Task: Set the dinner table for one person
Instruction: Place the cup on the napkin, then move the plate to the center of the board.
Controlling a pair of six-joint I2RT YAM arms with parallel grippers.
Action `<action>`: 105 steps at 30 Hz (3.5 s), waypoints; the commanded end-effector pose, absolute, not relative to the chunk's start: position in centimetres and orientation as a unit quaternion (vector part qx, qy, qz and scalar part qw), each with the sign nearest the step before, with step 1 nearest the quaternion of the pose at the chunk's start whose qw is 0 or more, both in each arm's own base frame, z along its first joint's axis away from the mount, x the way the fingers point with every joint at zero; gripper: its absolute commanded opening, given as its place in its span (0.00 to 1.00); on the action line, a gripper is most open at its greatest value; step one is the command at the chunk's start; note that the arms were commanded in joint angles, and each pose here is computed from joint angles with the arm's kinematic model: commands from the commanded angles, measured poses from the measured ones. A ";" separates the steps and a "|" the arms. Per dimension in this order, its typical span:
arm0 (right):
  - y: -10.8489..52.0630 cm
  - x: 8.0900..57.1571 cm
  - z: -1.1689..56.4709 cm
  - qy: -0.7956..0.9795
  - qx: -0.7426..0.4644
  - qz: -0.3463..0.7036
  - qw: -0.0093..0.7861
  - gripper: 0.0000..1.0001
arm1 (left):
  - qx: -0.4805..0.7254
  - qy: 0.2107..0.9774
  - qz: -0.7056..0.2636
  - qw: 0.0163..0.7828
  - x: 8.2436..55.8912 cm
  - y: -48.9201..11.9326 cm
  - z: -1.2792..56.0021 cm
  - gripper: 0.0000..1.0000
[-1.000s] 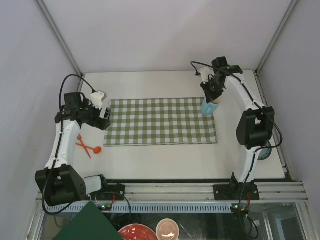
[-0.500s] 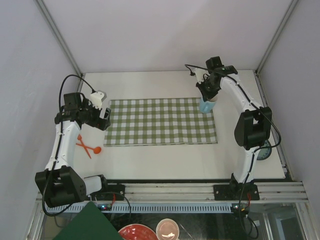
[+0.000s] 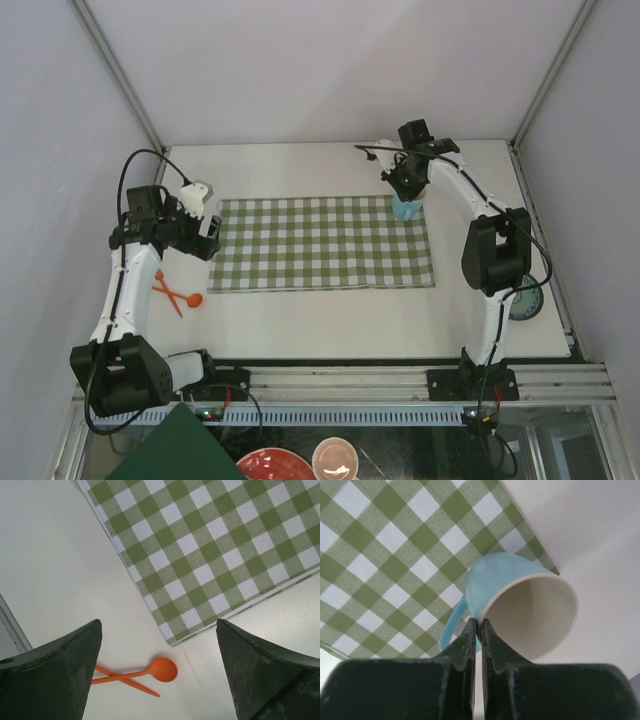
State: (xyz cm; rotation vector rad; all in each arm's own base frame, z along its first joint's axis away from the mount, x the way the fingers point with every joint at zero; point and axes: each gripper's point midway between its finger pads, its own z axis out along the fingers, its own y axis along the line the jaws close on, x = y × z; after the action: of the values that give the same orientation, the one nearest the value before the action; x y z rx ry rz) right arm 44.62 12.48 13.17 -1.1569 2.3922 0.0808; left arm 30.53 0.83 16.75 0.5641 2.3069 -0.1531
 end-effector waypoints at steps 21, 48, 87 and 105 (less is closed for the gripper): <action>13.6 43.2 11.6 0.828 -0.510 0.009 0.234 0.00 | 0.228 0.896 -0.053 0.378 30.4 1.1 16.4 1.00; 11.4 43.3 13.9 0.830 -0.492 -0.028 0.262 0.39 | 0.226 0.899 -0.053 0.372 30.4 1.2 16.0 1.00; -18.0 24.2 10.8 0.971 -0.079 -0.040 0.221 0.10 | 0.246 0.892 -0.084 0.370 29.9 0.1 15.8 1.00; -25.1 20.4 2.7 0.983 -0.061 -0.034 0.167 0.00 | 0.256 0.887 -0.091 0.372 29.6 -0.2 15.8 1.00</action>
State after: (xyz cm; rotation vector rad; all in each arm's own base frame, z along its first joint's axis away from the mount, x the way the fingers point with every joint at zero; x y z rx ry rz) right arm 19.60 -24.16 3.35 -0.1139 2.8369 -0.0806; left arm 30.04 0.23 16.31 0.6235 2.2929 -0.2034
